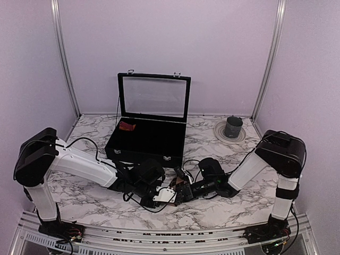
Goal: Roll the socks
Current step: Roll the sock at the center of the board.
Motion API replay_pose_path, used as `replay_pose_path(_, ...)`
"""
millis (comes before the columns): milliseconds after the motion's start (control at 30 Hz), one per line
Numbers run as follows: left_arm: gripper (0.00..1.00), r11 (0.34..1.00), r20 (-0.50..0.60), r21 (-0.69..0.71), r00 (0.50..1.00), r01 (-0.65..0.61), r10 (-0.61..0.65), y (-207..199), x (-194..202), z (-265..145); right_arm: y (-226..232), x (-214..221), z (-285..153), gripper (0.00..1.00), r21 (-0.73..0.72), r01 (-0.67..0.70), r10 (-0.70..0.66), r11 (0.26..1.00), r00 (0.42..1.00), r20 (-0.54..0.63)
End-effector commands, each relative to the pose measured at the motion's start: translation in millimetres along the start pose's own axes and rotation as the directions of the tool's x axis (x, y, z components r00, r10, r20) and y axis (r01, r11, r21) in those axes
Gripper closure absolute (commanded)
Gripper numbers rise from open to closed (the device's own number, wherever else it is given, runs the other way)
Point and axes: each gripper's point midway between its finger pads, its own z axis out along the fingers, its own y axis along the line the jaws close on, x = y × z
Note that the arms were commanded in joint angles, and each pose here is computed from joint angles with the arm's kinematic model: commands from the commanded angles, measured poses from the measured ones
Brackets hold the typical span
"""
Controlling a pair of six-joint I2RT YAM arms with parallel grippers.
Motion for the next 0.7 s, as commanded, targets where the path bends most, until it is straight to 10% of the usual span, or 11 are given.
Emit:
replay_pose_path(0,0.93,0.991,-0.127,0.117,0.991,0.056,-0.041,-24,36,9,-59,60,-19,0.86,0.228,-0.147,0.173,0.963,0.980,-0.097)
replay_pose_path(500,1.00,0.866,-0.162,0.441,0.970,0.235,-0.180,-57,15,-13,-7,-21,-109,0.61,0.473,0.226,-0.362,0.852,0.906,0.220)
replay_pose_path(567,1.00,0.840,-0.176,0.474,0.963,0.264,-0.204,-60,12,-15,0,-29,-127,0.47,0.519,0.242,-0.426,0.820,0.863,0.270)
replay_pose_path(633,1.00,0.806,-0.204,0.509,0.952,0.302,-0.227,-64,11,-15,6,-33,-144,0.02,0.560,0.253,-0.482,0.789,0.820,0.309)
replay_pose_path(667,1.00,0.795,-0.218,0.517,0.947,0.316,-0.235,-65,11,-14,12,-34,-151,0.00,0.570,0.270,-0.513,0.776,0.795,0.323)
